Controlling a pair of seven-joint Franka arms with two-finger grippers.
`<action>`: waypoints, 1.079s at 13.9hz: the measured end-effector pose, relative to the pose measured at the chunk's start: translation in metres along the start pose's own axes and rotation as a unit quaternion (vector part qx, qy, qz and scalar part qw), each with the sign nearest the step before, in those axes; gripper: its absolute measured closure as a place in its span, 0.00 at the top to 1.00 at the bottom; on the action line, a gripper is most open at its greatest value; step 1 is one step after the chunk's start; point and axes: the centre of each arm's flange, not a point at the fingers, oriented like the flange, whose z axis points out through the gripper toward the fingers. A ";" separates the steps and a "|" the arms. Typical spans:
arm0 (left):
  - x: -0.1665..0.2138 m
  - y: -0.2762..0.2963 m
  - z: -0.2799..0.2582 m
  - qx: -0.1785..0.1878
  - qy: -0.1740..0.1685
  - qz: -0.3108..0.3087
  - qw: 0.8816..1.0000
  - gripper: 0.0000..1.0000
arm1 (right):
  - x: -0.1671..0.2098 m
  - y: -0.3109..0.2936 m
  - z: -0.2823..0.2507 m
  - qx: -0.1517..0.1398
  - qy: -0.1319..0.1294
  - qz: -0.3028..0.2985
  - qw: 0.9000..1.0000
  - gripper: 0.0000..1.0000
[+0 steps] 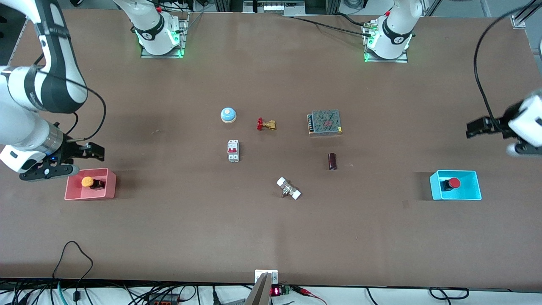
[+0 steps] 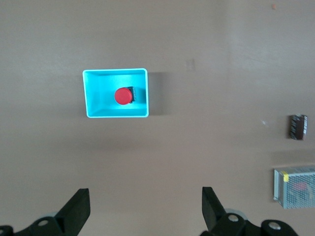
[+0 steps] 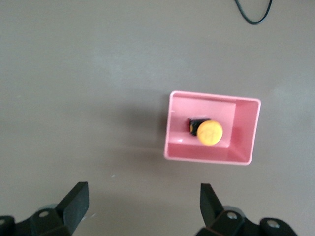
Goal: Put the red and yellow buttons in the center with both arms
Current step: 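Lower the right gripper to the yellow button while the left gripper reaches the red button, then close the right gripper on the yellow button while the left gripper grasps the red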
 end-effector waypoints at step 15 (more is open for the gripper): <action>0.086 -0.078 0.193 -0.027 0.011 -0.220 0.975 1.00 | 0.002 0.069 0.130 -0.011 0.054 -0.042 0.998 1.00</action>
